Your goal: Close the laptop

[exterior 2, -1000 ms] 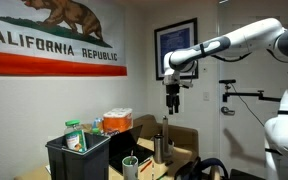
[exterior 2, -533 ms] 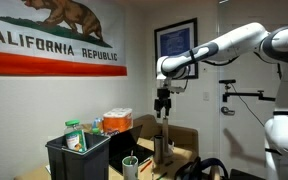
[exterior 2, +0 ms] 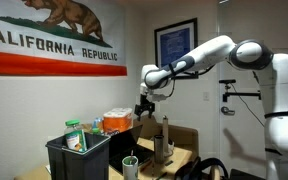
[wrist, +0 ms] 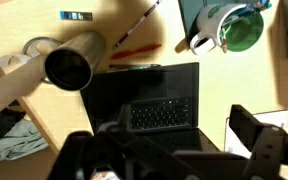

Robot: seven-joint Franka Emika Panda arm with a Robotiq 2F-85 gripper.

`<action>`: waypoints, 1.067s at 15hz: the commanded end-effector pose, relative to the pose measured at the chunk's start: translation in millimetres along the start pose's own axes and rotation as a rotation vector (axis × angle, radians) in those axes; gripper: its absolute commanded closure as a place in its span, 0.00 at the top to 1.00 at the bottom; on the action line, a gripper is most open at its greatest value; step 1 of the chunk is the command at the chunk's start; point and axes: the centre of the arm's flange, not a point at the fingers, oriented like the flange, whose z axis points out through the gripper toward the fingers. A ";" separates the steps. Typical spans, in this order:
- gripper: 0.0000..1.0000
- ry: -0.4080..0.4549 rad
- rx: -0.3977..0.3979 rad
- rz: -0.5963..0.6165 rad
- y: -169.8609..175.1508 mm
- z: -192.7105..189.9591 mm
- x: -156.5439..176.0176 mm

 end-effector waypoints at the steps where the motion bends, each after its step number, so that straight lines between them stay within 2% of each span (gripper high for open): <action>1: 1.00 0.052 -0.048 0.057 -12.9 11.0 59.2; 8: 1.00 0.135 -0.073 0.064 -31.0 49.0 133.7; 16: 1.00 0.273 -0.080 0.040 -62.5 96.6 179.0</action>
